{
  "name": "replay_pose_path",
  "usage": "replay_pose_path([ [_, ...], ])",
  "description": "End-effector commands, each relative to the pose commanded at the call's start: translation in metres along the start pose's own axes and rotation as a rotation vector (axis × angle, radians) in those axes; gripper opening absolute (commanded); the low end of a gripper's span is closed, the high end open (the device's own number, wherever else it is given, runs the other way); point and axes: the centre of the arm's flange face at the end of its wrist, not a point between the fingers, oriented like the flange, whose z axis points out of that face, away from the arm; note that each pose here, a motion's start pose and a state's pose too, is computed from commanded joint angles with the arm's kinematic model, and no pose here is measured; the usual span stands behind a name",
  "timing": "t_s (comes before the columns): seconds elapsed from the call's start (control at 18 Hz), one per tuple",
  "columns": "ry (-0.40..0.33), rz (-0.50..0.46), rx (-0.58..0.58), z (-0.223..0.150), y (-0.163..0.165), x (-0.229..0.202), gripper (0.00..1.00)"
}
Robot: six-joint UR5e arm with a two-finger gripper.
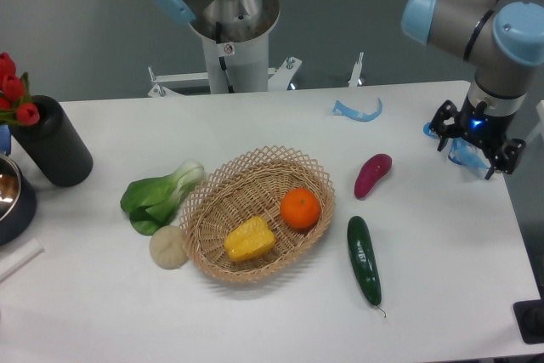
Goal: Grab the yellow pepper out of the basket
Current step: 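Move the open gripper over the basket toward the yellow pepper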
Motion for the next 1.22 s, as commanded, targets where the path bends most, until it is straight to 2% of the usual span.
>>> replay_pose_path([
  [0.33,0.014,0.017,0.017,0.005,-0.015,0.009,1.0],
  [0.44,0.033,0.003,0.08,0.015,-0.018,0.022,1.0],
  [0.56,0.018,-0.021,0.136,-0.002,-0.025,0.036,1.0],
  [0.67,0.017,-0.037,0.131,-0.008,-0.032,0.046,1.0],
  [0.78,0.026,-0.049,0.136,-0.008,-0.064,0.054,1.0],
  [0.83,0.026,-0.094,0.133,-0.011,-0.075,0.056,1.0],
  [0.94,0.036,-0.257,0.134,-0.012,-0.083,0.057,1.0],
  [1.0,0.041,-0.286,0.137,-0.011,-0.098,0.061,1.0],
  [1.22,0.016,-0.21,0.152,-0.01,-0.151,0.078,1.0],
])
